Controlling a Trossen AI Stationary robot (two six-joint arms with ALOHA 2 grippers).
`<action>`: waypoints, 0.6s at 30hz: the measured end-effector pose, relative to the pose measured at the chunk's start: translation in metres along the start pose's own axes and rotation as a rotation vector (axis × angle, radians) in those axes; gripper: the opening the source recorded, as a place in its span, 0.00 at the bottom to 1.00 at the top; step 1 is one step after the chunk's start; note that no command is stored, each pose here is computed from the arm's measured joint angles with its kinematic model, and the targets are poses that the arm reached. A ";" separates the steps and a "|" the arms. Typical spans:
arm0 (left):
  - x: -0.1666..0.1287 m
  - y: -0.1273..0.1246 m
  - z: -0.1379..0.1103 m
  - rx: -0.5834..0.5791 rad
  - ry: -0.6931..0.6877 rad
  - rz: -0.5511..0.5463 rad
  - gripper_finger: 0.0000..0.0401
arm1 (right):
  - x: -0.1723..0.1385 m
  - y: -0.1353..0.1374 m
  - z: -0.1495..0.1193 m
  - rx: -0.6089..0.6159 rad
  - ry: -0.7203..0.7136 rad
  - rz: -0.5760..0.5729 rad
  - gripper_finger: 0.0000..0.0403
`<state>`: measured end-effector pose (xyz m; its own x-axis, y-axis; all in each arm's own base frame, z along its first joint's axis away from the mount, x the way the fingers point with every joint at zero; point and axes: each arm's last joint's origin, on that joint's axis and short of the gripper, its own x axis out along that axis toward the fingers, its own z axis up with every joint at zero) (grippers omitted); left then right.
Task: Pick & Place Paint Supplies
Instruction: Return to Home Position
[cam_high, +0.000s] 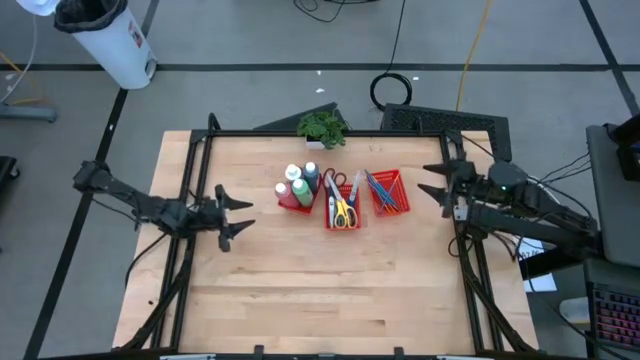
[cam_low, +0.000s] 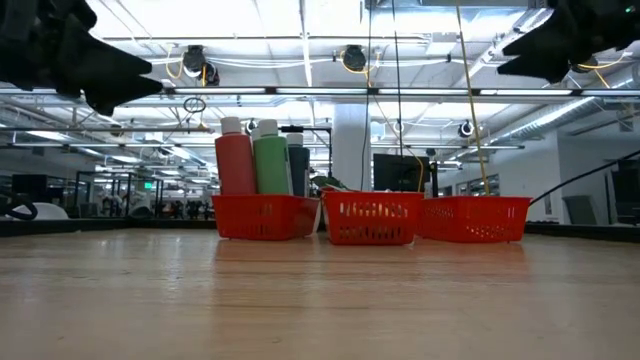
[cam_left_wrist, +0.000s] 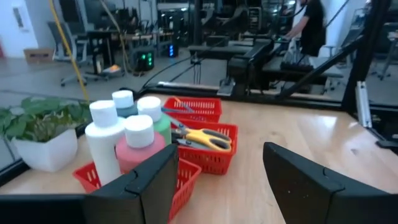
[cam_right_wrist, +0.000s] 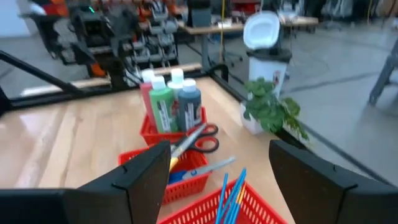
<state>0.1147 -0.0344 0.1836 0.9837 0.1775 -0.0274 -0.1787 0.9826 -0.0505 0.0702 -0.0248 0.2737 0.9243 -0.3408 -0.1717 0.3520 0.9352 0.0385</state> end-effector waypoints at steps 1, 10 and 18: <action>-0.002 0.001 0.000 0.007 -0.007 -0.007 0.60 | -0.003 0.000 0.000 -0.006 -0.018 0.005 0.66; -0.019 0.012 0.005 0.043 -0.060 -0.035 0.60 | -0.031 0.000 -0.011 0.025 -0.126 0.026 0.65; -0.025 0.017 -0.002 0.018 -0.019 -0.043 0.60 | 0.009 0.000 -0.044 0.028 -0.111 0.025 0.66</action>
<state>0.0867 -0.0227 0.1816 0.9907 0.1356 -0.0069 -0.1357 0.9902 -0.0336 0.0720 -0.0239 0.2284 0.9429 -0.3275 -0.0603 0.3312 0.9410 0.0688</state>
